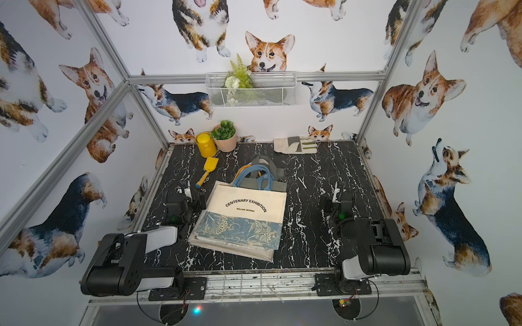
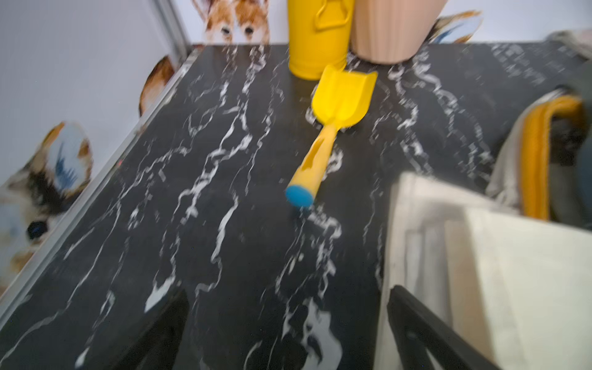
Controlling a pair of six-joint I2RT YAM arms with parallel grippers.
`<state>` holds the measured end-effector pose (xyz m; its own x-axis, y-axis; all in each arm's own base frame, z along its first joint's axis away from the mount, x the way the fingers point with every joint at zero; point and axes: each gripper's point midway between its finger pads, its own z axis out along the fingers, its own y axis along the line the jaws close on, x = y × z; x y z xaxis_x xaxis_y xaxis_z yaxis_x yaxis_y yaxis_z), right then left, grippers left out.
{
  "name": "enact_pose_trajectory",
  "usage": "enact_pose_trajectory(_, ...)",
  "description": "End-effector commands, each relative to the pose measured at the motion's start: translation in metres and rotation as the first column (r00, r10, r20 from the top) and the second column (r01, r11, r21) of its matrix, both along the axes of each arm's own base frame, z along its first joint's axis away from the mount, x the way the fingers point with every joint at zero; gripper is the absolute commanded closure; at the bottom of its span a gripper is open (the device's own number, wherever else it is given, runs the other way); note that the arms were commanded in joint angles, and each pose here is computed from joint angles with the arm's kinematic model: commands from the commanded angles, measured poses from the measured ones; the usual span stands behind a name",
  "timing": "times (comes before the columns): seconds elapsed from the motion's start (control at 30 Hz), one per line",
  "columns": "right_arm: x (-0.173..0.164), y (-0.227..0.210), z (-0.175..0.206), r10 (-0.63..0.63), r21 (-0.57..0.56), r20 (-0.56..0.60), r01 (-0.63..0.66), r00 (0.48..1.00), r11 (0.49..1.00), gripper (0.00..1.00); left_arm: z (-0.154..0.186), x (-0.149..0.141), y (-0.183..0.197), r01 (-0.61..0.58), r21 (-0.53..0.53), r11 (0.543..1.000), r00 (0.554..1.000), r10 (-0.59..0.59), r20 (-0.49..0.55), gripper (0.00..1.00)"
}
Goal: Put away the canvas bag
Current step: Reset both arms
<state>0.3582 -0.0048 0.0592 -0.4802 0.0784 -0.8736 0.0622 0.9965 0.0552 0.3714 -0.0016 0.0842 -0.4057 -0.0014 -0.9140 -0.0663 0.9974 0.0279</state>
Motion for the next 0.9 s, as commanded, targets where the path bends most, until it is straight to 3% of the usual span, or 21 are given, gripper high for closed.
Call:
enact_pose_trajectory(0.0, 0.018, 0.018, 0.031, 0.119, -0.004, 0.144, -0.12, 0.982, 0.993, 0.0, 0.013, 0.015, -0.014, 0.105, 0.012, 0.994, 0.989, -0.106, 0.108, 0.0)
enact_pose_trajectory(0.03, 0.017, 0.018, 0.029, 0.121, 0.0, 0.128, -0.122, 0.984, 0.993, 0.0, 0.009, 0.018, -0.016, 0.116, 0.019, 0.993, 0.987, -0.118, 0.112, 0.0)
enact_pose_trajectory(0.13, 0.017, 0.017, 0.03, 0.117, 0.0, 0.12, -0.118, 0.986, 0.993, 0.0, 0.004, 0.028, 0.002, 0.0, 0.023, 1.0, 0.998, -0.001, 0.059, 0.0)
enact_pose_trajectory(0.33, 0.018, 0.014, 0.03, 0.102, 0.007, 0.117, -0.103, 0.988, 0.995, 0.0, 0.007, 0.026, 0.003, -0.027, 0.042, 0.999, 0.997, 0.023, 0.077, 0.0)
enact_pose_trajectory(0.87, 0.018, 0.014, 0.03, 0.096, 0.005, 0.119, -0.097, 0.988, 0.995, 0.0, 0.004, 0.028, -0.005, 0.02, 0.038, 0.999, 0.998, -0.022, 0.056, 0.0)
